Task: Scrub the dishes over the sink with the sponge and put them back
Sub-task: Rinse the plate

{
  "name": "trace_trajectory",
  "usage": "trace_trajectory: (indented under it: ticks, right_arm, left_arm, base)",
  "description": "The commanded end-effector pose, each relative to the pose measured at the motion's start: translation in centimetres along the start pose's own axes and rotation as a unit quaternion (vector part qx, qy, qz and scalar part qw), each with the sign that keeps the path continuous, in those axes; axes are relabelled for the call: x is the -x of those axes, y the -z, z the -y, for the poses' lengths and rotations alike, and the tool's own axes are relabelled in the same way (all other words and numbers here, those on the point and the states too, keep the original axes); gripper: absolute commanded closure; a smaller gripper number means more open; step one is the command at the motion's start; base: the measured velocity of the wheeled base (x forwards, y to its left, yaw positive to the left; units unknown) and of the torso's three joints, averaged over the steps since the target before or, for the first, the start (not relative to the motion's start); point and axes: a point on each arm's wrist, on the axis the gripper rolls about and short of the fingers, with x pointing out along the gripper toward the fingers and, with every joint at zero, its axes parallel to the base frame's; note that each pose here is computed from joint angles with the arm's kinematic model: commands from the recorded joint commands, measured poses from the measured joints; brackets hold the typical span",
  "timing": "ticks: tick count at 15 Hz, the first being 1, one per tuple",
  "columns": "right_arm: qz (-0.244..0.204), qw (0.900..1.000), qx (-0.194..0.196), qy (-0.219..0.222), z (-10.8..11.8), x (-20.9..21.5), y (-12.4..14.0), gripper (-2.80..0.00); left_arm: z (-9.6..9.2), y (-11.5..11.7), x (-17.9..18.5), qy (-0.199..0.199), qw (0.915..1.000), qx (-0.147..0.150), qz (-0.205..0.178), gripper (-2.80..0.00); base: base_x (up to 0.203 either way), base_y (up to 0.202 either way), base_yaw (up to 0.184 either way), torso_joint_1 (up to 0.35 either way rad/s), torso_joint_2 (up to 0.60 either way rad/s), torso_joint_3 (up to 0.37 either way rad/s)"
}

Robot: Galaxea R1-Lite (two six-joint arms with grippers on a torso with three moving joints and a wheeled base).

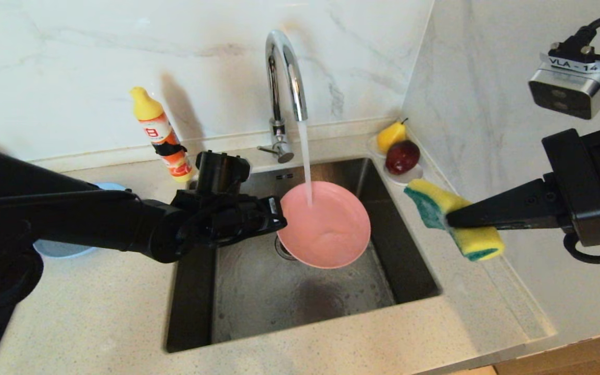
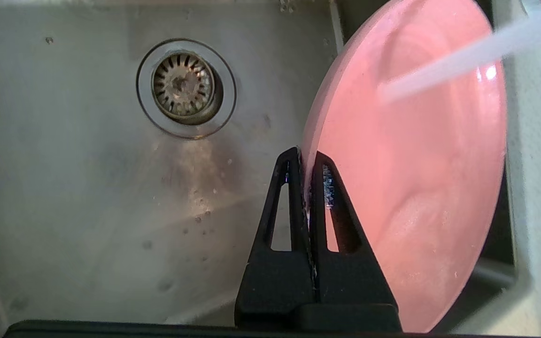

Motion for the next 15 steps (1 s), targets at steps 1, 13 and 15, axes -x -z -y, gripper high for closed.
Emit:
trace_trajectory:
  ticks: [1, 13, 15]
  right_arm:
    - [-0.009, 1.000, -0.005, 0.005, 0.3, -0.2, 0.4, 0.00]
    - [-0.031, 0.999, -0.015, 0.028, 1.6, -2.3, 0.8, 0.00]
    - [-0.036, 0.999, -0.018, 0.033, 1.8, -2.6, 0.9, 0.00]
  left_arm:
    - [-0.2, 0.2, -1.0, -0.001, 1.0000, 0.002, -0.002, 0.00]
    - [-2.9, -3.0, 5.1, -0.094, 0.9903, -0.077, 0.068, 0.00]
    - [-3.5, -3.7, 7.9, -0.113, 0.9851, -0.091, 0.092, 0.00]
  base:
    - [0.000, 0.000, 0.000, 0.000, 0.00, 0.000]
    - [0.000, 0.000, 0.000, 0.000, 0.00, 0.000]
    - [0.000, 0.000, 0.000, 0.000, 0.00, 0.000]
